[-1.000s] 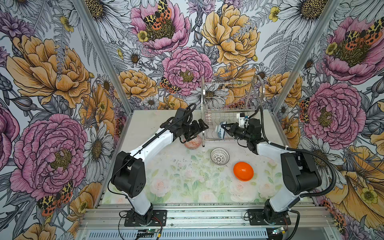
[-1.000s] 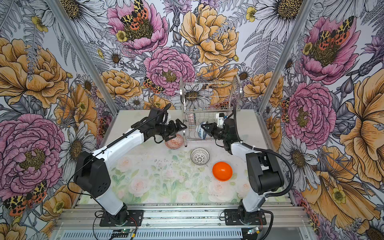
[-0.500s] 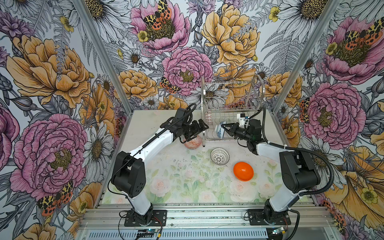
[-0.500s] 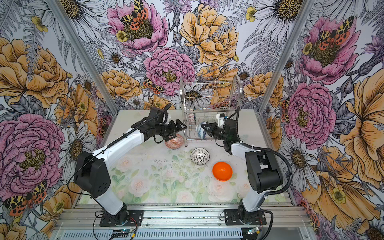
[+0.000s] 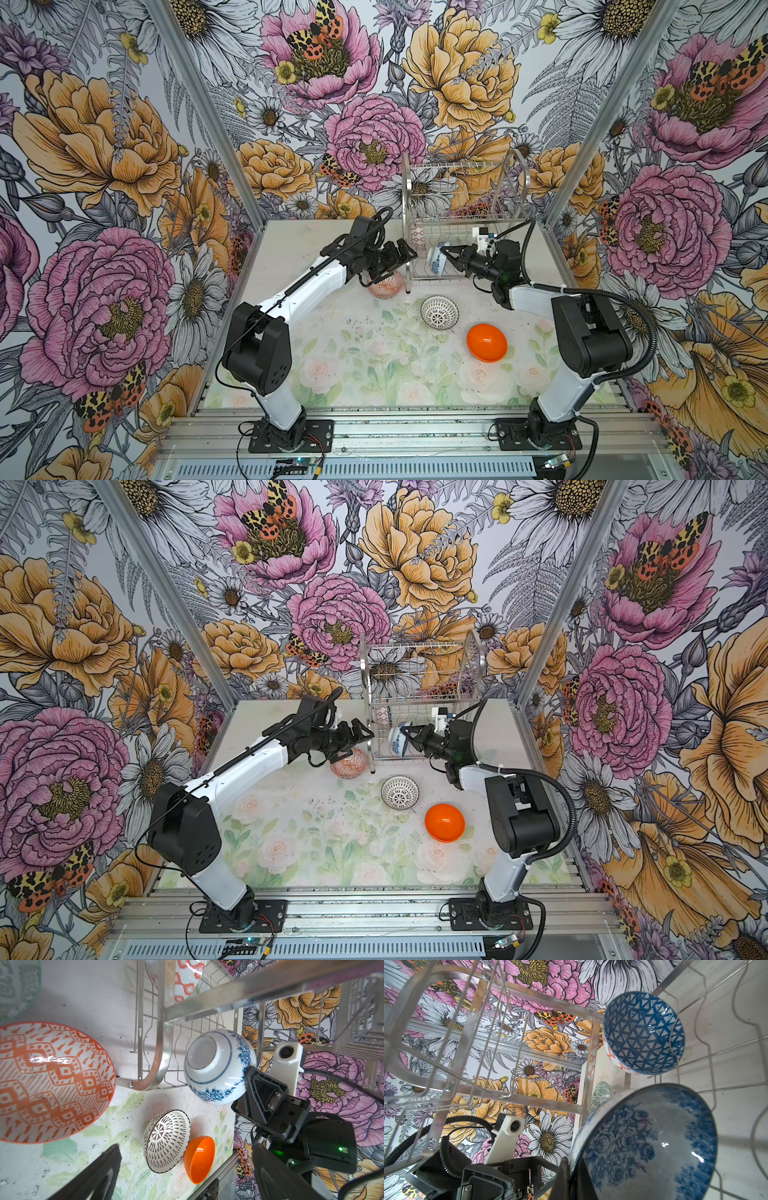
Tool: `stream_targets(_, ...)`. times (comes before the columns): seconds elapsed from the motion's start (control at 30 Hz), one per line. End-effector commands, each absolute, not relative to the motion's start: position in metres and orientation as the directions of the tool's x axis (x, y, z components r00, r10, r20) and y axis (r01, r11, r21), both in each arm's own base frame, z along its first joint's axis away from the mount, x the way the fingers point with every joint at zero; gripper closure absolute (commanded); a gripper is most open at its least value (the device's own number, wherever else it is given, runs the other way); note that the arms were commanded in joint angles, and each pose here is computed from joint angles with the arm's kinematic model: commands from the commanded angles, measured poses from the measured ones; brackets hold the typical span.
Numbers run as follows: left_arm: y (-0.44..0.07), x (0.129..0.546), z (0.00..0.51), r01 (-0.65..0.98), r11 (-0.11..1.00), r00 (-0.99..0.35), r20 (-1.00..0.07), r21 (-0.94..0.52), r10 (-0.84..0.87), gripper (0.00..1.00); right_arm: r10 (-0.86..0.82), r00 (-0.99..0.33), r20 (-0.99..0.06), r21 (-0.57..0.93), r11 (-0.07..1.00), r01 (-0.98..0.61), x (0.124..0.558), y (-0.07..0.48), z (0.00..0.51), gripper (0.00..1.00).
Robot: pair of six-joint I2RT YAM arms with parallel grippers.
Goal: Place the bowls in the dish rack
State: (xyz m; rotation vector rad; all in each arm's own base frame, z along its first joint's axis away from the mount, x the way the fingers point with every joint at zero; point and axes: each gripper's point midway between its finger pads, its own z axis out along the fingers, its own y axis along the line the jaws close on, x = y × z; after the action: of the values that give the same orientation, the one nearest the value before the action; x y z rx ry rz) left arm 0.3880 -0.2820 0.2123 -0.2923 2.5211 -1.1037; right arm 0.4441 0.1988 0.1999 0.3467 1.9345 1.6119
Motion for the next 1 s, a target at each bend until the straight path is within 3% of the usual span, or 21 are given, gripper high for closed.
stream_targets(0.0,-0.285,0.389,0.214,-0.02,0.67,-0.916,-0.254,-0.742,-0.31,0.01,0.557,-0.777,-0.294,0.956,0.181,-0.233,0.444,0.196,0.216,1.0)
stream_targets(0.97,-0.284,0.39,0.206,-0.011,0.672,-0.927,-0.245,-0.741,-0.285,0.01,0.575,-0.763,-0.293,0.952,0.108,-0.285,0.429,0.185,0.241,1.0)
